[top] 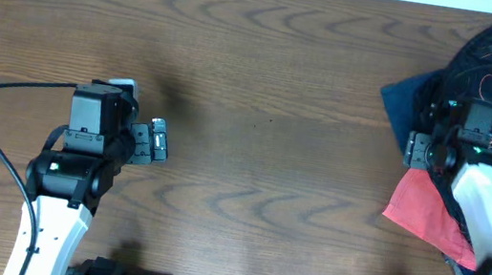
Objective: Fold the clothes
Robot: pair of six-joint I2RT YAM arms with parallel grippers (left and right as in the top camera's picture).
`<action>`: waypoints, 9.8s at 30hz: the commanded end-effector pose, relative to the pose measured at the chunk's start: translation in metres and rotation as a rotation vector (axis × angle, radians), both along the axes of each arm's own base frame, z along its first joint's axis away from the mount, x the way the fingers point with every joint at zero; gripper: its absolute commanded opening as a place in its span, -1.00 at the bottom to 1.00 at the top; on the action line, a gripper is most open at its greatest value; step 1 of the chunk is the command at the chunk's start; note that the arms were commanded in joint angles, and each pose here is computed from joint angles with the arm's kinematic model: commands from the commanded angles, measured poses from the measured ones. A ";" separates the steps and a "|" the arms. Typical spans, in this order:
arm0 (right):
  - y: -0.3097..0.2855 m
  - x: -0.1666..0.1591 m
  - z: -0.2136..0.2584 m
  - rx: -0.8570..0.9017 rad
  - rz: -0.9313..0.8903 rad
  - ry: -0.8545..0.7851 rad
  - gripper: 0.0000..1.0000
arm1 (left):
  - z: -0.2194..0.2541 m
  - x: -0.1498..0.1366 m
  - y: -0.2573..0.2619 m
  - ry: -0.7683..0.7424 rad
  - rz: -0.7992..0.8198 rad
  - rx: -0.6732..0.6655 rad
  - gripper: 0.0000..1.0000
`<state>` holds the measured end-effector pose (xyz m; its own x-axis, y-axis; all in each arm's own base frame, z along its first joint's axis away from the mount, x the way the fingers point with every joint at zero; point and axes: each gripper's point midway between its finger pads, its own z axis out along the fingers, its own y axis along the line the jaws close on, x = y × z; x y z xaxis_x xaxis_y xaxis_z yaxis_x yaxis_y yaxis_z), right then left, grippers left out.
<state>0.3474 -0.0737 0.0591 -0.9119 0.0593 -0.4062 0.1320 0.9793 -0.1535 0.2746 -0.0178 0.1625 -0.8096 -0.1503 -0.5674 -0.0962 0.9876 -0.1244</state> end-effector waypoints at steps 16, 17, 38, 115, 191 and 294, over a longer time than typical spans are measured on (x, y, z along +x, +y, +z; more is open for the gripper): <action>-0.036 -0.009 -0.022 -0.129 -0.166 0.081 -0.98 | 0.007 0.004 -0.001 -0.019 -0.009 0.002 0.96; -0.033 -0.005 -0.015 -0.107 -0.165 0.057 -0.98 | 0.007 0.004 -0.001 -0.020 -0.009 0.002 0.96; 0.200 -0.049 0.113 0.398 0.538 0.076 -0.98 | 0.008 0.005 -0.001 -0.024 -0.009 0.002 0.96; 0.055 -0.052 0.080 0.151 -0.142 0.107 0.98 | -0.055 0.121 -0.022 0.097 0.116 -0.348 -0.88; 0.055 -0.062 0.078 0.149 -0.145 0.146 0.98 | -0.173 -0.037 -0.120 0.604 0.265 -0.269 -0.88; 0.148 0.117 0.076 0.290 0.148 -0.601 -0.94 | -0.083 -0.094 0.099 0.491 0.788 -0.279 -0.88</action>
